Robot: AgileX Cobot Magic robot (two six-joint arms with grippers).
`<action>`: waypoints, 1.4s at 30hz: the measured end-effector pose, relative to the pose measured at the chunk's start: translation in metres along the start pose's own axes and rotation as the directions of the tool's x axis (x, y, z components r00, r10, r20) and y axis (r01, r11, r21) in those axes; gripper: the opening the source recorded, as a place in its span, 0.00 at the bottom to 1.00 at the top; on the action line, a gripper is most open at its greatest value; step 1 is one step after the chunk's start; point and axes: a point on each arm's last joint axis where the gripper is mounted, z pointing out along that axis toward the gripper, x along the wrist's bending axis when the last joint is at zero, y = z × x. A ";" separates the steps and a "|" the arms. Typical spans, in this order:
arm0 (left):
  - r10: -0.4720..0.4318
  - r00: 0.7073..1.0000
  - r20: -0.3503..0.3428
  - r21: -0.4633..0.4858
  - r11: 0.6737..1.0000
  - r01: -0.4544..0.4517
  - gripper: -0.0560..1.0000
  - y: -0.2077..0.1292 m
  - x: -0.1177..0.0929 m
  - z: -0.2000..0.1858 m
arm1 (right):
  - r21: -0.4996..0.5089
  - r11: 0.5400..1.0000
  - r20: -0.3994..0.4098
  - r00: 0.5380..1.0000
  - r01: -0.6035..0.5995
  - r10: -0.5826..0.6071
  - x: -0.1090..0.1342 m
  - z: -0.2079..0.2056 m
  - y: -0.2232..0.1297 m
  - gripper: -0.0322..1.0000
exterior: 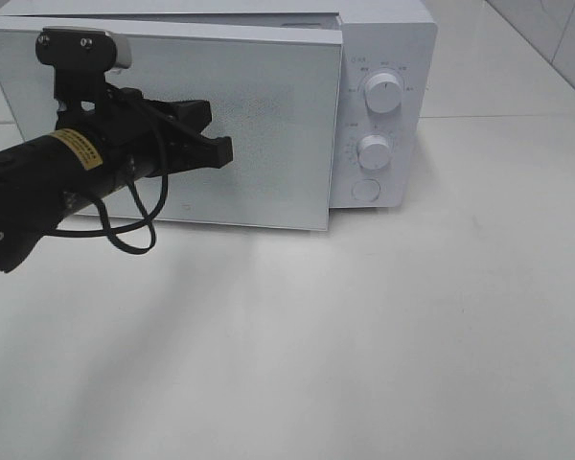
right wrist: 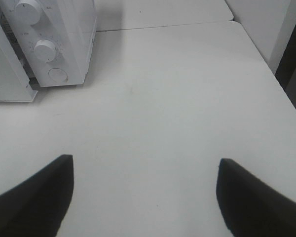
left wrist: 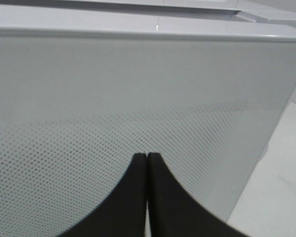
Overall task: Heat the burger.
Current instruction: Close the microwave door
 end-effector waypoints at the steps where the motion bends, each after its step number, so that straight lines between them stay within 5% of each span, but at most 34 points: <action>1: -0.011 1.000 -0.002 -0.010 1.000 0.011 0.05 0.002 -0.004 0.005 | 0.000 1.000 0.000 1.000 0.000 0.000 0.000 0.000 0.000 0.77; 15: -0.057 0.998 -0.029 -0.059 0.997 0.055 0.05 0.007 -0.006 0.039 | 0.000 1.000 0.000 1.000 0.000 0.000 0.000 0.000 0.000 0.77; 42: 0.048 0.999 0.025 -0.017 0.999 -0.047 0.05 0.004 -0.021 0.075 | 0.000 1.000 0.000 1.000 -0.004 0.004 0.000 0.000 0.000 0.77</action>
